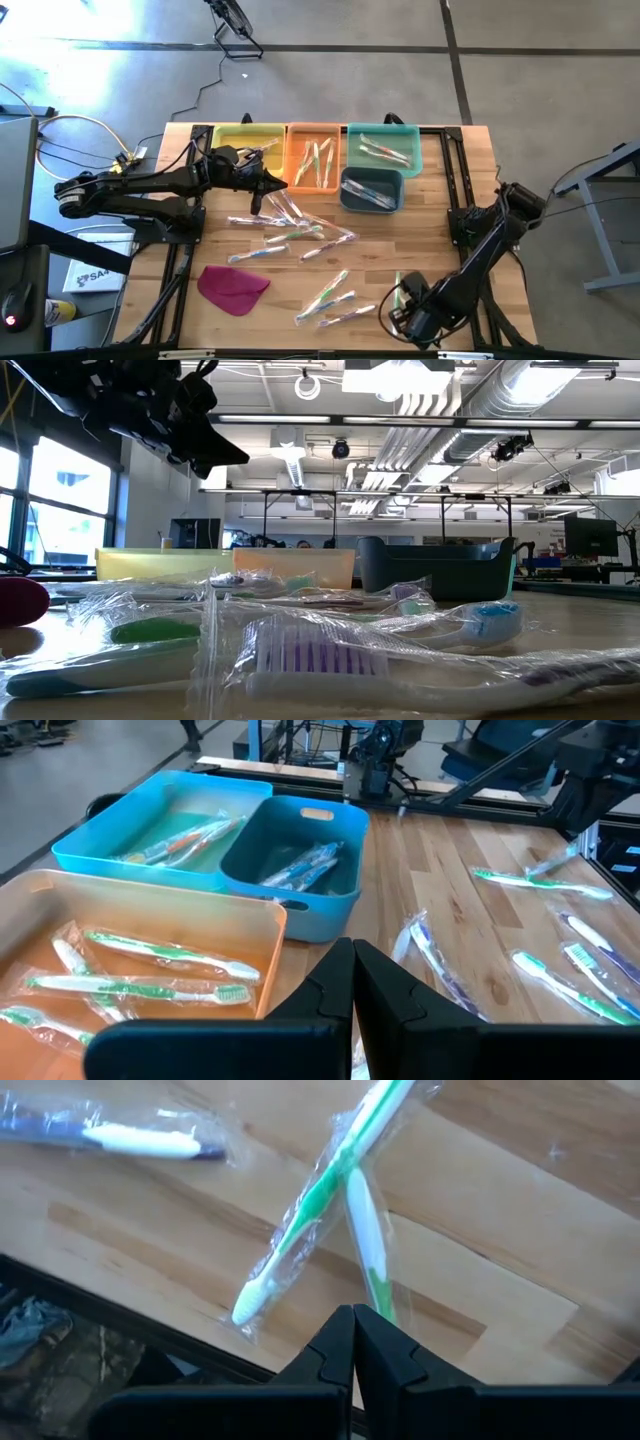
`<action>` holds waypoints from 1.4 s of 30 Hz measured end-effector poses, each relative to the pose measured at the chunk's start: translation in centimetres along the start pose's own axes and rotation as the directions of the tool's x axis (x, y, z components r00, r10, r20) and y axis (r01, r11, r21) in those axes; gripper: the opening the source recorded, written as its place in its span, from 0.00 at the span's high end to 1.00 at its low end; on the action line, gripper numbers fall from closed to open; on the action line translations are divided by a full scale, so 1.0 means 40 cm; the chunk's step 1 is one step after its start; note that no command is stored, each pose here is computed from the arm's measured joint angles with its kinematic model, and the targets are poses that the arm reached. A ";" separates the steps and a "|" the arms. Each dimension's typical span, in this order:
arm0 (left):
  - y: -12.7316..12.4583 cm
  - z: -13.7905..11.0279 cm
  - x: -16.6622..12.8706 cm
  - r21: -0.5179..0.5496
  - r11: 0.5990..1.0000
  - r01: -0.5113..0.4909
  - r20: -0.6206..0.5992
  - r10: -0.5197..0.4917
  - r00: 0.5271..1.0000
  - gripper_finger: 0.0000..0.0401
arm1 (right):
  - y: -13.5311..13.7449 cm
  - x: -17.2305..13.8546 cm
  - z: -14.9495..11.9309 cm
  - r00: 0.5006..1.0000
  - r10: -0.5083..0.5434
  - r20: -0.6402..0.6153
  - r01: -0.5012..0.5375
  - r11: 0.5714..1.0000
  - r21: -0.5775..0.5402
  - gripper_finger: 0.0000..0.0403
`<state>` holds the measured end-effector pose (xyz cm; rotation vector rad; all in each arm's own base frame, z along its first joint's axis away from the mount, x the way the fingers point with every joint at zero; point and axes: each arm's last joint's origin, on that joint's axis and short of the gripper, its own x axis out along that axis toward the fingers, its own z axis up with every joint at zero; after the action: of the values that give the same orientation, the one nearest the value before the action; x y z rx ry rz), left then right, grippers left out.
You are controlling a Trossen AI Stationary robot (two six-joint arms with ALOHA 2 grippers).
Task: Pick & Place Toothbrushes
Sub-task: Put the green toothbrush into the orange bin
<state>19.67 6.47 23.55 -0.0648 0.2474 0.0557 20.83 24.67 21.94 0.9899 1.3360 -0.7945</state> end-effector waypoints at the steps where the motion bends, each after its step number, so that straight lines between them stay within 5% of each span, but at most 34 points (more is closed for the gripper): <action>1: 0.000 0.000 0.000 0.001 1.000 0.000 0.000 0.000 1.000 0.99 | 0.000 0.000 0.002 1.000 -0.004 -0.001 0.004 1.000 0.014 0.99; 10: 0.001 0.000 0.000 0.002 1.000 -0.009 -0.001 0.009 1.000 0.99 | 0.004 0.005 0.007 0.997 -0.043 -0.070 0.046 0.998 0.040 0.97; 23: 0.002 -0.002 0.000 0.000 0.999 -0.032 -0.008 0.032 0.999 0.99 | 0.002 0.055 -0.029 0.981 -0.133 -0.138 0.135 0.991 0.004 0.63; 42: 0.002 -0.002 0.000 -0.001 0.999 -0.033 -0.008 0.033 0.999 0.99 | -0.042 0.071 -0.092 0.980 -0.144 -0.137 0.156 0.984 0.087 0.65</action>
<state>19.66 6.56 23.47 -0.0618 0.2567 0.0887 18.09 27.58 19.05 1.0407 1.5098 -0.9293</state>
